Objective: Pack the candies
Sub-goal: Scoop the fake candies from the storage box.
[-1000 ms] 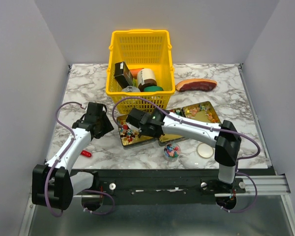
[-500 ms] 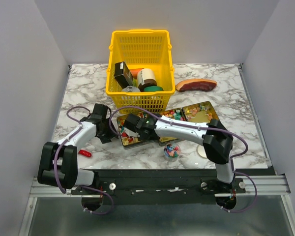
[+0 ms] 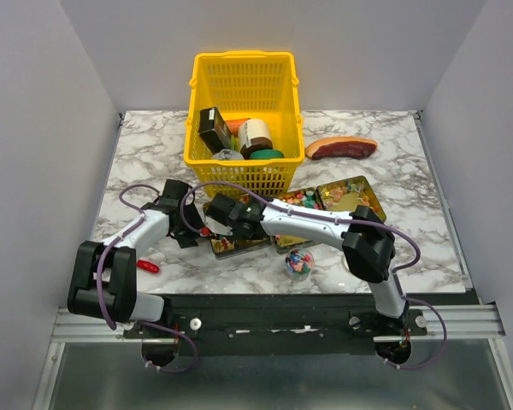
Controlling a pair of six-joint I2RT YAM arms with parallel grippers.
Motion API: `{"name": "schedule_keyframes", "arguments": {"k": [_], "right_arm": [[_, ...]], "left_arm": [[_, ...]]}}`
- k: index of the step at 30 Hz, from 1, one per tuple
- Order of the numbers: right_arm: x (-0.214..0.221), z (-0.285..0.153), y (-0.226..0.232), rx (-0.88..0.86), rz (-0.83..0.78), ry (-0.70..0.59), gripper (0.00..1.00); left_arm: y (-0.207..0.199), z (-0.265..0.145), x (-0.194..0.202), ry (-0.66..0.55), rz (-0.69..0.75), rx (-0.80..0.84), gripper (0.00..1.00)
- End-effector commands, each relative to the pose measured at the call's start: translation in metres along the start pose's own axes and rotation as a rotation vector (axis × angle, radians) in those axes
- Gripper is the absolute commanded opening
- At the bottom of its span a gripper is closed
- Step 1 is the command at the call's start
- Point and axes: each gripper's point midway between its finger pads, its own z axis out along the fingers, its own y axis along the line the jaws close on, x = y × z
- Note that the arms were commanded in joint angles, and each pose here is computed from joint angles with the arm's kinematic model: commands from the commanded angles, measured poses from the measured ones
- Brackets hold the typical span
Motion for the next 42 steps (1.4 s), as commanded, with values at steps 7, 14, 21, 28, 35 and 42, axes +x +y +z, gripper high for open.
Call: {"name": "schedule_keyframes", "arguments": {"k": [7, 14, 21, 28, 35, 42], "right_arm": [[-0.033, 0.021, 0.031, -0.152, 0.108, -0.049, 0.01], [-0.034, 0.03, 0.028, -0.089, 0.252, -0.027, 0.01], [-0.035, 0.028, 0.017, -0.009, 0.358, -0.071, 0.01], [-0.036, 0.031, 0.02, -0.013, 0.421, -0.105, 0.01], [-0.027, 0.027, 0.026, -0.092, 0.485, -0.054, 0.01], [-0.032, 0.023, 0.026, -0.164, 0.529, -0.072, 0.01]], "left_arm": [[-0.009, 0.002, -0.003, 0.011, -0.01, 0.033, 0.55], [-0.008, 0.001, -0.003, 0.005, -0.013, 0.033, 0.54], [-0.008, -0.003, -0.006, -0.013, -0.011, 0.03, 0.54], [-0.01, -0.008, -0.009, -0.031, -0.011, 0.036, 0.55], [-0.008, -0.008, -0.01, -0.037, -0.017, 0.026, 0.55], [-0.006, -0.007, -0.008, -0.034, -0.016, 0.015, 0.56]]}}
